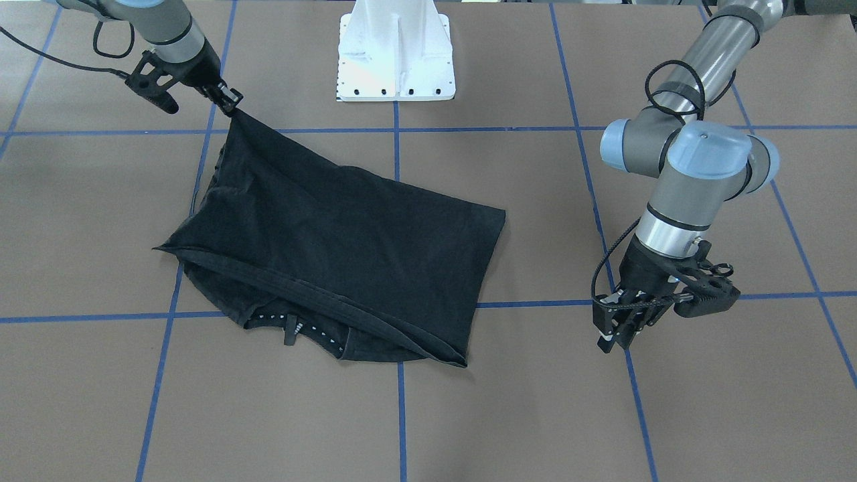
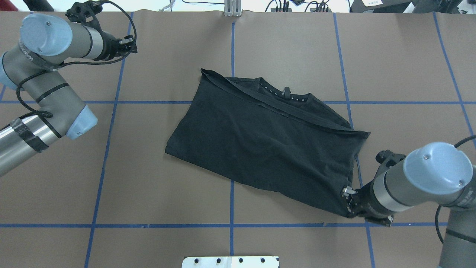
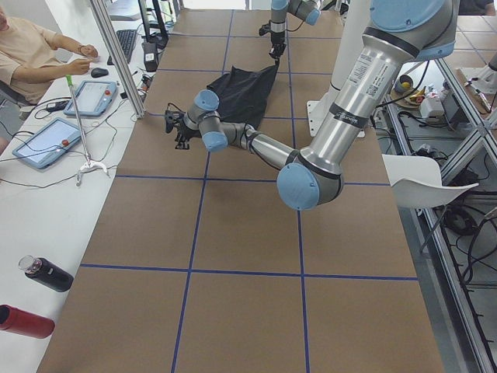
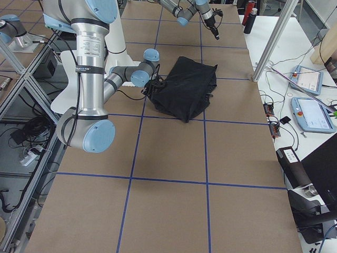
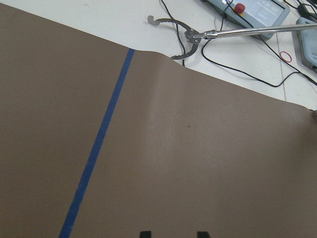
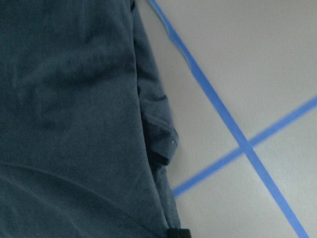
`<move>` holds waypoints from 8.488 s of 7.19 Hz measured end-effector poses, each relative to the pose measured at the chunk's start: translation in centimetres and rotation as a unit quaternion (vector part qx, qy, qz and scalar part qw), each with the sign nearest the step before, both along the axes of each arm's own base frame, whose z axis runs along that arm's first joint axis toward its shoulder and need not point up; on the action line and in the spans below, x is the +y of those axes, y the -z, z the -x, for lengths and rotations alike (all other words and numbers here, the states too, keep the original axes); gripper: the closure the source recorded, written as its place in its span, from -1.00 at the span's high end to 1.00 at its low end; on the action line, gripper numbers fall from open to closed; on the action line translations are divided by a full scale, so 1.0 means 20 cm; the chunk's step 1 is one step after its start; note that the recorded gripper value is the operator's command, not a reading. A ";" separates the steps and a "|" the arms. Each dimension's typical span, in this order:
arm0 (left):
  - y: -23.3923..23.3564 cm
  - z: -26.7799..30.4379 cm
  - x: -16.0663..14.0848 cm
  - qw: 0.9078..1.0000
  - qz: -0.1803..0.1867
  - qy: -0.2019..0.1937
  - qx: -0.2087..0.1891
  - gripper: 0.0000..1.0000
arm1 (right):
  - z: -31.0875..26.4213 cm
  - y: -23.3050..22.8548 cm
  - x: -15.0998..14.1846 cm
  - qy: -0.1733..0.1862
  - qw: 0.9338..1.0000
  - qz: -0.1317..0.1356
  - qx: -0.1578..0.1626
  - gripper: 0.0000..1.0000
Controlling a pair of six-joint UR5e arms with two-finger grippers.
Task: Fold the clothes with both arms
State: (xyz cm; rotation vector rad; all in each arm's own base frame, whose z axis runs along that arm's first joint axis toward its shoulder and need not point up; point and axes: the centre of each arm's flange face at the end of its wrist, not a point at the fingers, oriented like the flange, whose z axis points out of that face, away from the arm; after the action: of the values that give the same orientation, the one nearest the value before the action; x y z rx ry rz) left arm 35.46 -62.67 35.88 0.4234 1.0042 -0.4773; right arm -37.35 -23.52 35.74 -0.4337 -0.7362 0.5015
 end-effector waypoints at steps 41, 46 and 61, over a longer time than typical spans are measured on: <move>0.22 -0.50 -0.22 0.997 -0.061 -0.032 0.040 0.31 | 0.49 0.52 -0.82 -0.087 0.977 -0.191 -0.036 -0.50; 0.16 -0.30 0.00 0.997 -0.042 -0.051 0.037 0.31 | 0.79 0.42 -0.46 0.161 0.915 -0.369 -0.009 -0.42; 0.20 -0.24 0.07 0.997 -0.047 -0.048 0.049 0.32 | 0.72 0.29 -0.39 0.222 0.874 -0.431 0.029 -1.00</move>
State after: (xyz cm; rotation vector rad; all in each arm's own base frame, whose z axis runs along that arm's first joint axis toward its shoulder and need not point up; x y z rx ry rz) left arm 40.27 -61.37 31.97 0.4378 1.1396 -0.3677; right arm -51.85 -31.40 29.89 0.2582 -0.6994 -0.2687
